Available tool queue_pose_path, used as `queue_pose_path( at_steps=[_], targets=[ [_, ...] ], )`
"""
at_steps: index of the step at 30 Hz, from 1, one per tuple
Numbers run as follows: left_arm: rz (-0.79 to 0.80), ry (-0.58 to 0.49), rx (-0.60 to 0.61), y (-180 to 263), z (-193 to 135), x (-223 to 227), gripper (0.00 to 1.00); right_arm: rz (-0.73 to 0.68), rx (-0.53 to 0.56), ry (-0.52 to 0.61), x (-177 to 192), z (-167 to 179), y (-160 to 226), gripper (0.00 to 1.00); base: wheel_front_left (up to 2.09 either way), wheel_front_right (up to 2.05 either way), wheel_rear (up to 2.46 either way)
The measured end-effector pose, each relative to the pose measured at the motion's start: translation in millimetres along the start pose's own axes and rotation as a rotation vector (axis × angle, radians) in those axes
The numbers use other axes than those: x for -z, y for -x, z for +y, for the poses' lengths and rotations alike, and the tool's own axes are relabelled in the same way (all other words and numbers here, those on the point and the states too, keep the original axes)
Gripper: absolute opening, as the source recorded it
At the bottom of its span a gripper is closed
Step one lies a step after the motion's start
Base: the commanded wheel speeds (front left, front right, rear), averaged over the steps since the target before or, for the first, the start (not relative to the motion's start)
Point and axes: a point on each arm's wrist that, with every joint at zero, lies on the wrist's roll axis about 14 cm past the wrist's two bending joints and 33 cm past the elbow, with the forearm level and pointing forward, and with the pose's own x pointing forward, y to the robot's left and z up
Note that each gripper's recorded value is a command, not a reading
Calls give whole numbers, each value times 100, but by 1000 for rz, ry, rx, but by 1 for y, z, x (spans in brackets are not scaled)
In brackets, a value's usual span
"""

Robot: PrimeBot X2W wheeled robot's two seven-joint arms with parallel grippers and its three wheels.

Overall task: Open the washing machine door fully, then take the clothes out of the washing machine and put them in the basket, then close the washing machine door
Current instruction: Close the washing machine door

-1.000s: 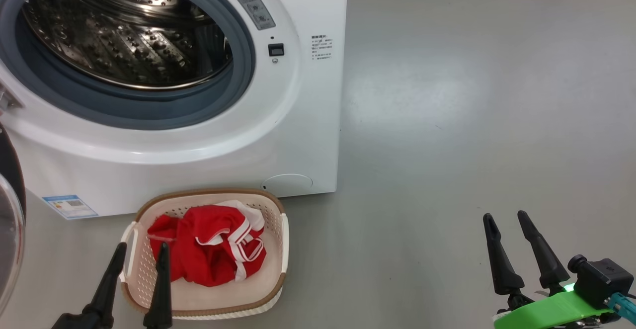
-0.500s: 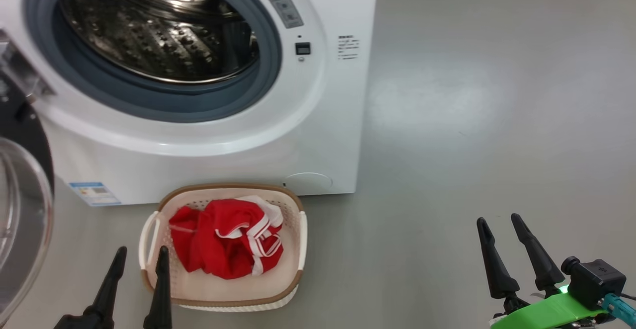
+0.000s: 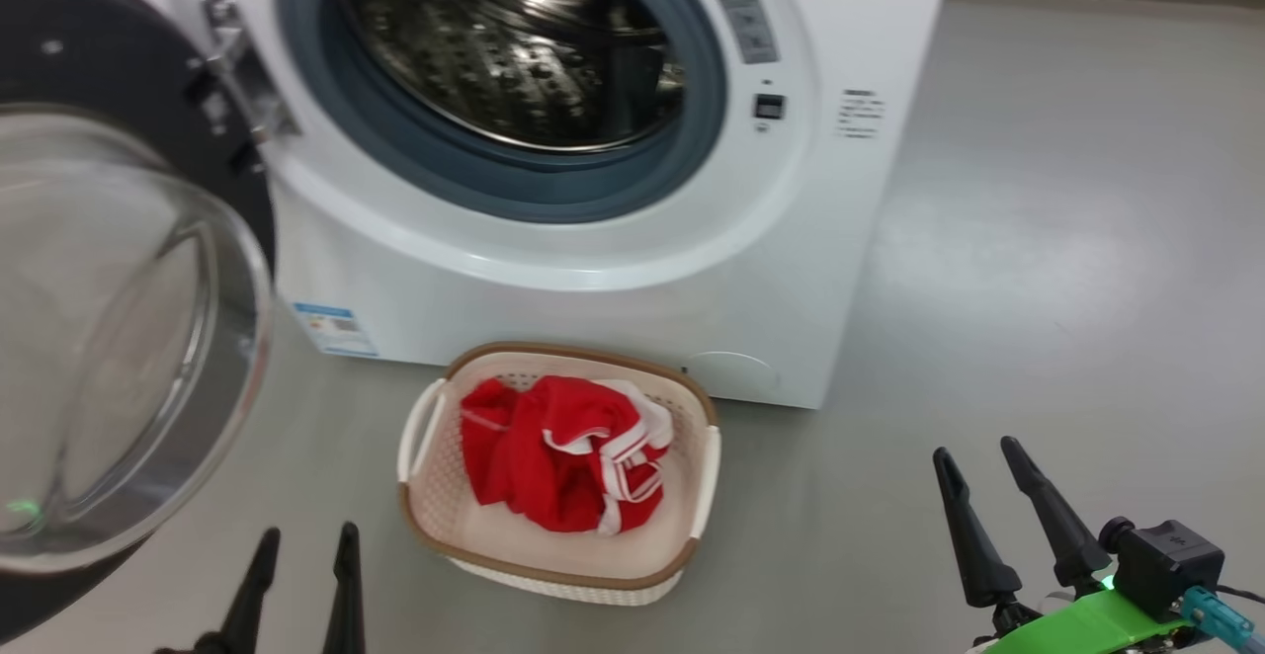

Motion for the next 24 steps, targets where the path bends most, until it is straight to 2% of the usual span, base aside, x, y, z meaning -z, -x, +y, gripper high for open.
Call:
queue_pose_path(
  at_steps=[14,24],
  targets=[
    [-34,36,-190,54,49,-7,100,73,-246,-1,22,79,-26,100,0,0,0],
    [-76,75,-313,84,74,-16,100,143,-370,6,44,119,-22,100,0,0,0]
  ],
)
